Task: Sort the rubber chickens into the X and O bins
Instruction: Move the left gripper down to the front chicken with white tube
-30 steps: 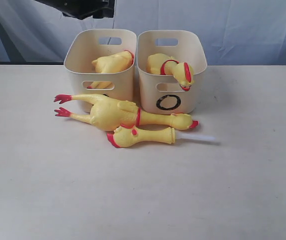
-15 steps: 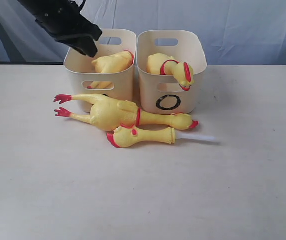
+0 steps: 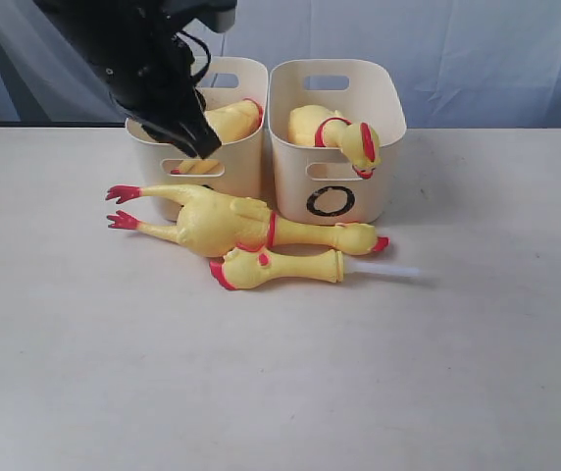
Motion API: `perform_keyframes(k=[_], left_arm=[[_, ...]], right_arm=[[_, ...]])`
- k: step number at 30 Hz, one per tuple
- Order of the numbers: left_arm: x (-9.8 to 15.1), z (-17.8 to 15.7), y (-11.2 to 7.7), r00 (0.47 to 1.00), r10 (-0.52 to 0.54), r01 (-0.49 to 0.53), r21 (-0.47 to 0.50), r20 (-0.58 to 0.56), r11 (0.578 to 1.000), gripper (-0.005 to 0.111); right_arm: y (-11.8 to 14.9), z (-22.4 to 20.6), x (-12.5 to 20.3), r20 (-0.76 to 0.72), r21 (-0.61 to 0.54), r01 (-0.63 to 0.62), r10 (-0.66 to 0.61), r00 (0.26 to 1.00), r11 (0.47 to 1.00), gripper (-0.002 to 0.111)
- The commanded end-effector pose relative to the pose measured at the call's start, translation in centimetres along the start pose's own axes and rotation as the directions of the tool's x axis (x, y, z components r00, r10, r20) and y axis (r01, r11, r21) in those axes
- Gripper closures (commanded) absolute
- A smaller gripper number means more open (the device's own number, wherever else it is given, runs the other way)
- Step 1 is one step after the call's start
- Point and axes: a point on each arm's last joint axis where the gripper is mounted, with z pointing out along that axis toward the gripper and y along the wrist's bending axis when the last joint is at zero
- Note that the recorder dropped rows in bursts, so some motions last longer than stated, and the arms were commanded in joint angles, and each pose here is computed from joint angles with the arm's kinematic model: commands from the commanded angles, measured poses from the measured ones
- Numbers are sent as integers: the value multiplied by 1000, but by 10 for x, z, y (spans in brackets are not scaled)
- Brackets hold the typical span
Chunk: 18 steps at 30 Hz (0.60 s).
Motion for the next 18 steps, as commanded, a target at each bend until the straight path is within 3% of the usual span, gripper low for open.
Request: perform_keyframes(k=[1, 6, 10, 12, 14, 18], left_arm=[[7, 5, -34, 990, 142, -142, -47, -1, 989, 85], [10, 19, -77, 941, 335, -337, -61, -41, 940, 107], [5, 27, -114, 855, 519, -516, -97, 9, 851, 107], [5, 31, -124, 819, 573, -567, -110, 30, 817, 107], [2, 40, -141, 749, 658, -641, -163, 79, 750, 107], [6, 68, -150, 733, 677, -668, -125, 56, 734, 107]], right_arm=[[-1, 0, 1, 3, 8, 6, -6, 1000, 1000, 109], [-1, 0, 1, 3, 8, 6, -6, 1000, 1000, 109], [-1, 0, 1, 3, 8, 6, -6, 1000, 1000, 109], [-1, 0, 1, 3, 8, 6, -6, 1000, 1000, 109], [-1, 0, 1, 3, 8, 6, -6, 1000, 1000, 109], [-1, 0, 1, 3, 8, 6, -6, 1000, 1000, 109]])
